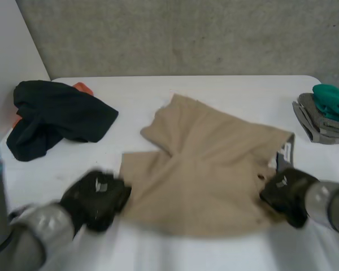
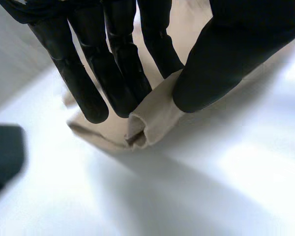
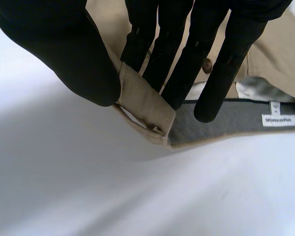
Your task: Fold the laundry.
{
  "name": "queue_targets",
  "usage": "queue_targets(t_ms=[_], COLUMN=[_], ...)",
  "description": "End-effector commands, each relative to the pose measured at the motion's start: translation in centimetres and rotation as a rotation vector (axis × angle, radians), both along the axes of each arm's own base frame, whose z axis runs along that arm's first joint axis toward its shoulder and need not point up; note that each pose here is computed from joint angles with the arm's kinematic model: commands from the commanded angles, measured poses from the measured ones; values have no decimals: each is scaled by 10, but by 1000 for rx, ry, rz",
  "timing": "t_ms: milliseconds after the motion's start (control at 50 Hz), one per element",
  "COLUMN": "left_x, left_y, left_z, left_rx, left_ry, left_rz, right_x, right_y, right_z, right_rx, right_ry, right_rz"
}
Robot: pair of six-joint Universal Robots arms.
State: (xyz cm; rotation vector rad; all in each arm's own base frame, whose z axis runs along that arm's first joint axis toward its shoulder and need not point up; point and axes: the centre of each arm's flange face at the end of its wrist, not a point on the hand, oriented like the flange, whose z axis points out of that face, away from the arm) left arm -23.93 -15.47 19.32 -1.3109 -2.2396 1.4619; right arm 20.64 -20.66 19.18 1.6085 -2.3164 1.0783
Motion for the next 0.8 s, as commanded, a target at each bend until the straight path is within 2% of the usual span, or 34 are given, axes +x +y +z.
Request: queue_targets(t_ms=[20,60,120,200,260,280,300,320,400,480,540,660,720,800], left_x=[29,24,17,-13,-39,-47,-64,-69,-104,-129,-142,-166,-174,-186], left_y=[79,85,74,20,-30,-44,-70,-78,-137,-176,-195,-226,-224,-210], left_z=[13,18,21,23,26,28,32,33,36,25,14,-22,-26,-26], left_rx=[165,140,99,-74,-228,-272,-363,-387,-547,-640,-674,-735,-740,-708], left_ry=[-257,-255,-238,-154,-64,-35,22,39,158,214,242,286,311,348], left_rz=[-187,-231,-235,-200,-144,-122,-93,-84,-33,-25,-26,-34,-39,-64], right_x=[-24,-27,-25,-22,-23,-22,-21,-18,-16,-16,-14,6,13,12], right_y=[52,57,56,40,3,-20,-28,-44,-71,-105,-132,-168,-183,-182], right_z=[18,23,27,37,33,28,27,23,24,14,2,-20,-28,-19], right_rx=[-21,-45,-63,-112,-143,-177,-190,-228,-345,-463,-536,-644,-694,-711], right_ry=[111,110,74,-10,-118,-177,-195,-238,-292,-305,-301,-338,-356,-374], right_rz=[88,87,98,50,-70,-127,-144,-171,-219,-288,-329,-302,-299,-316])
